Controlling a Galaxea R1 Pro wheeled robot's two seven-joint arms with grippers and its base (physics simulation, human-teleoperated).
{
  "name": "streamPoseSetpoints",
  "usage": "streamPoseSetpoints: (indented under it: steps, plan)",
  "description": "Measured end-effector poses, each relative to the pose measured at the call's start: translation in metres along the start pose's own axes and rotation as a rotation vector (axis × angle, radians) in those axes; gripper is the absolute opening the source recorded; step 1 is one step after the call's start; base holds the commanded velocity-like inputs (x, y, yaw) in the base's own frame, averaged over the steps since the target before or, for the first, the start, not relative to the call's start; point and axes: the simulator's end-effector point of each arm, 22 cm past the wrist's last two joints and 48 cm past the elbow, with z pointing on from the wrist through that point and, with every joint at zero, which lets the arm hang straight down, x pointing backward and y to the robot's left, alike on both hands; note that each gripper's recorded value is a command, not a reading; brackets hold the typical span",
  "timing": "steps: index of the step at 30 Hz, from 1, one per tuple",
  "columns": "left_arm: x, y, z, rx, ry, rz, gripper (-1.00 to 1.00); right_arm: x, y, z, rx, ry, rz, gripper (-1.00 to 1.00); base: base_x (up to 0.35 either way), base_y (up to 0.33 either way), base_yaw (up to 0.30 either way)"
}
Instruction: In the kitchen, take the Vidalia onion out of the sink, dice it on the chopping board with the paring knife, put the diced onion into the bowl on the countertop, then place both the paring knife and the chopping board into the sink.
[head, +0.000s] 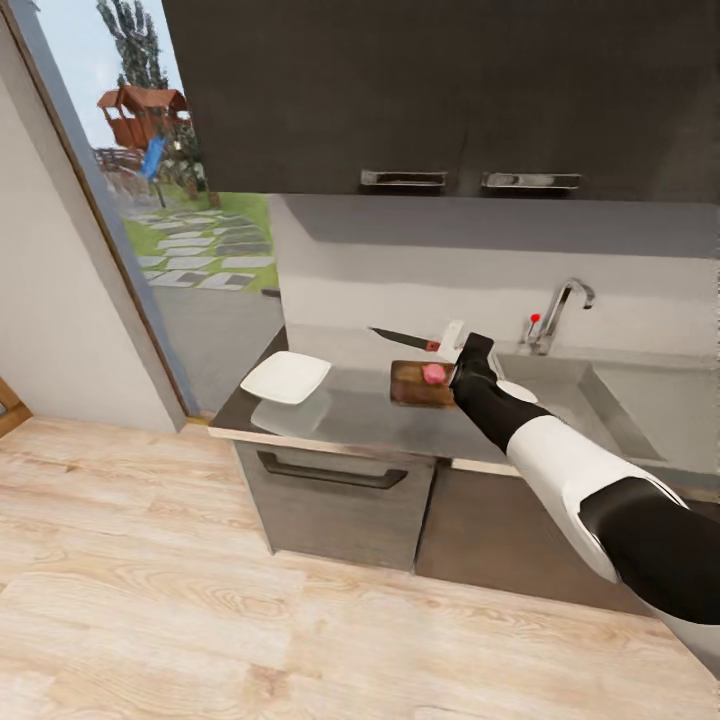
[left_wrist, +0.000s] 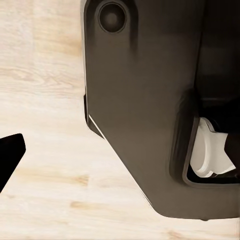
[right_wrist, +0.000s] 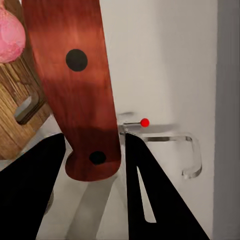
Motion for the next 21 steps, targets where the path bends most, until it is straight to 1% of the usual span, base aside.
streamPoseSetpoints:
  steps: [6,12,13,14,16,21]
  plan:
    - [0.000,0.000,0.000,0.000,0.000,0.000,1.00,-0.003,0.003,-0.001,-0.006,-0.004,0.000,-1.00,0.105,-0.316,0.000]
    - [0.000,0.001,0.000,-0.001,0.000,0.000,1.00,-0.013,0.022,-0.006,-0.033,-0.016,-0.001,-1.00,0.141,-0.249,0.000]
    - [0.000,0.001,0.000,-0.001,0.000,0.000,1.00,-0.011,0.031,-0.006,-0.049,-0.007,-0.008,-1.00,0.163,-0.199,0.000]
    - [0.000,0.001,0.000,-0.001,0.000,0.000,1.00,-0.010,0.034,-0.006,-0.054,-0.005,-0.012,-1.00,0.164,-0.197,0.000]
    - [0.000,0.001,0.000,-0.001,0.000,0.000,1.00,-0.008,0.039,-0.006,-0.063,0.002,-0.017,-1.00,0.165,-0.196,0.000]
    - [0.000,0.001,0.000,-0.002,0.000,0.000,1.00,-0.006,0.043,-0.005,-0.071,0.008,-0.021,-1.00,0.161,-0.187,0.000]
